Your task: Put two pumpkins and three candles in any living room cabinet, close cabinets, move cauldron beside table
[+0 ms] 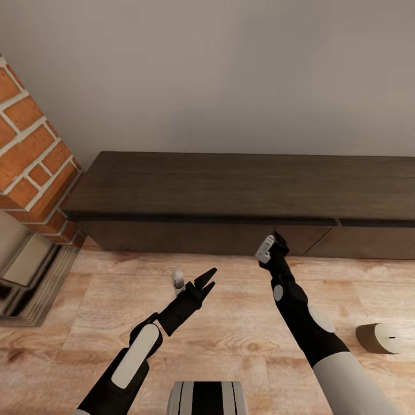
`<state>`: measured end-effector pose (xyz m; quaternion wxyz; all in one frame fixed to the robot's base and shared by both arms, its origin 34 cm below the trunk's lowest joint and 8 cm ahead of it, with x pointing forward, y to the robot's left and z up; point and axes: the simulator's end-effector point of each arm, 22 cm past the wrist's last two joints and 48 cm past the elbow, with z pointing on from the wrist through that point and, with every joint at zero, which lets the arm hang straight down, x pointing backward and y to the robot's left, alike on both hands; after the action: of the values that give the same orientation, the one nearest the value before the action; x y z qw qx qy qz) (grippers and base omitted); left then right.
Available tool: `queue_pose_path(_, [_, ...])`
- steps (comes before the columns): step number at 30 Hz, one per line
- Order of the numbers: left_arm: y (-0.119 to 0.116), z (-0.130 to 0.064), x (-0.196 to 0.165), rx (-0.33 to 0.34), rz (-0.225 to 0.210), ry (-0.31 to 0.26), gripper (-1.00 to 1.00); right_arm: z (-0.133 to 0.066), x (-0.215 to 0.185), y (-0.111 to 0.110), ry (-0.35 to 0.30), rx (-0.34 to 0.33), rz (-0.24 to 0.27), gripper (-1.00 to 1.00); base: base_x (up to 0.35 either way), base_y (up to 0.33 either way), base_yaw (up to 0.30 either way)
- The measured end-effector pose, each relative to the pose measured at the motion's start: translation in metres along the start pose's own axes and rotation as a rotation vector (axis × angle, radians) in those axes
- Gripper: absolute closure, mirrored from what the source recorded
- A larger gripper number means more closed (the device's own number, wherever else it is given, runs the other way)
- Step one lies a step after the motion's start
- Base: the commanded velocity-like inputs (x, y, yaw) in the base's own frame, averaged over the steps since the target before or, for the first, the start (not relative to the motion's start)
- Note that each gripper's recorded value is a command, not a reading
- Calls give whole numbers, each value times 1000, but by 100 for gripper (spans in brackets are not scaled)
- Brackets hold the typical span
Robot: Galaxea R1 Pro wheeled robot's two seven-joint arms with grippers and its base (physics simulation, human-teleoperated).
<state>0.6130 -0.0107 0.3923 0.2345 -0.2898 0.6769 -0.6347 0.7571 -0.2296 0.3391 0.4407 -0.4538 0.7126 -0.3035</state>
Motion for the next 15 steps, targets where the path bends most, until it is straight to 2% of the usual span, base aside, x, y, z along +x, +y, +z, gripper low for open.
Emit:
queue_pose_path(2, [0,0,-1,0,3,-6,-100,1,1,2,7,-11,41,-100,0,0,0])
queue_pose_path(8, [-2,3,1,5,-1,-11,-100,10,-4,-10,5,-1,151,-100,0,0,0])
queue_pose_path(11, [-3,4,2,8,-4,-11,-100,11,3,-10,22,-9,253,-100,0,0,0])
queue_pose_path(13, [-1,4,4,4,-8,-9,-100,12,13,-12,43,-8,345,-100,0,0,0])
queue_pose_path(15, [5,4,8,-7,-15,-1,-100,12,17,-13,50,-9,405,-100,0,0,0])
